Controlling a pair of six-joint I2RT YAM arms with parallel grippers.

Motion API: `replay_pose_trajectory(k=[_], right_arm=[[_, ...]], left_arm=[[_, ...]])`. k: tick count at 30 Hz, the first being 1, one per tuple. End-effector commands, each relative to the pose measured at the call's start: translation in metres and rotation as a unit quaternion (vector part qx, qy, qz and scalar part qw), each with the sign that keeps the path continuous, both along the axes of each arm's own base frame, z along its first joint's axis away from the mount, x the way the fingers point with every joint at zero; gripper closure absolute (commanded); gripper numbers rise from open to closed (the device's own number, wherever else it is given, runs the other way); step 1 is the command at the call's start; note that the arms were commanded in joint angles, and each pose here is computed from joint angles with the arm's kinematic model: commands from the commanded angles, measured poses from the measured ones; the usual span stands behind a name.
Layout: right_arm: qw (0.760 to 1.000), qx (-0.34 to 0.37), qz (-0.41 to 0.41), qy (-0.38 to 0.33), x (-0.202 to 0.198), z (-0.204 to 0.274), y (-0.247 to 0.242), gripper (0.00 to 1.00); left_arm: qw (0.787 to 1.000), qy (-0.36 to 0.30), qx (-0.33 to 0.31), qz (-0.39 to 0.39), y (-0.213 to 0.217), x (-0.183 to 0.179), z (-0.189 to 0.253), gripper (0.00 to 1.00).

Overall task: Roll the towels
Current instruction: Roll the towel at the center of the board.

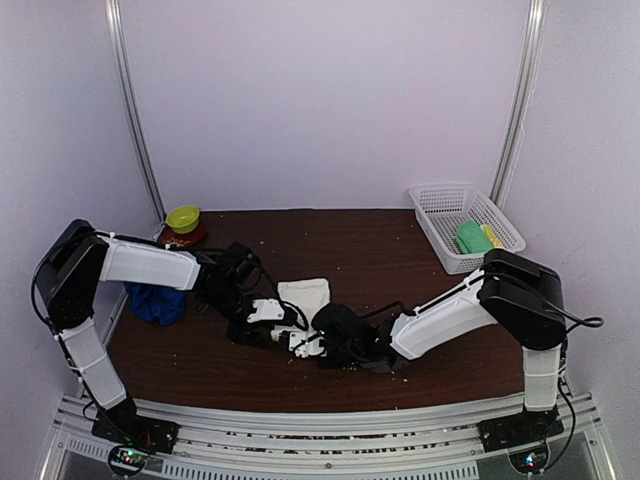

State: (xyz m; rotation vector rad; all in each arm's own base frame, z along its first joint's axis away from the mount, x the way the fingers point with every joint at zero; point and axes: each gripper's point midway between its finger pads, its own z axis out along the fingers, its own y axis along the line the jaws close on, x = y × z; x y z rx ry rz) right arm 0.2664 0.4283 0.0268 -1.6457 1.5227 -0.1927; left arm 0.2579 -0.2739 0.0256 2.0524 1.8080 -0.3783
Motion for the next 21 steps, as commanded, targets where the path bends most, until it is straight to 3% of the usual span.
replay_pose_trajectory(k=[1,10,16,21], right_arm=[[0.997,-0.016,0.014,0.073,-0.02,-0.017,-0.006,1.0],[0.986,-0.013,0.022,0.164,-0.029,-0.018,-0.002,1.0],[0.968,-0.017,0.014,0.251,-0.032,-0.017,0.001,1.0],[0.944,-0.021,0.002,0.329,-0.032,-0.022,0.004,0.98]], left_arm=[[0.995,-0.069,-0.051,0.041,0.004,0.032,0.03,0.45],[0.973,-0.192,-0.123,0.042,0.012,0.044,0.058,0.45],[0.944,-0.287,-0.162,0.014,0.022,0.031,0.071,0.47],[0.932,-0.311,-0.184,-0.031,0.026,0.006,0.072,0.48]])
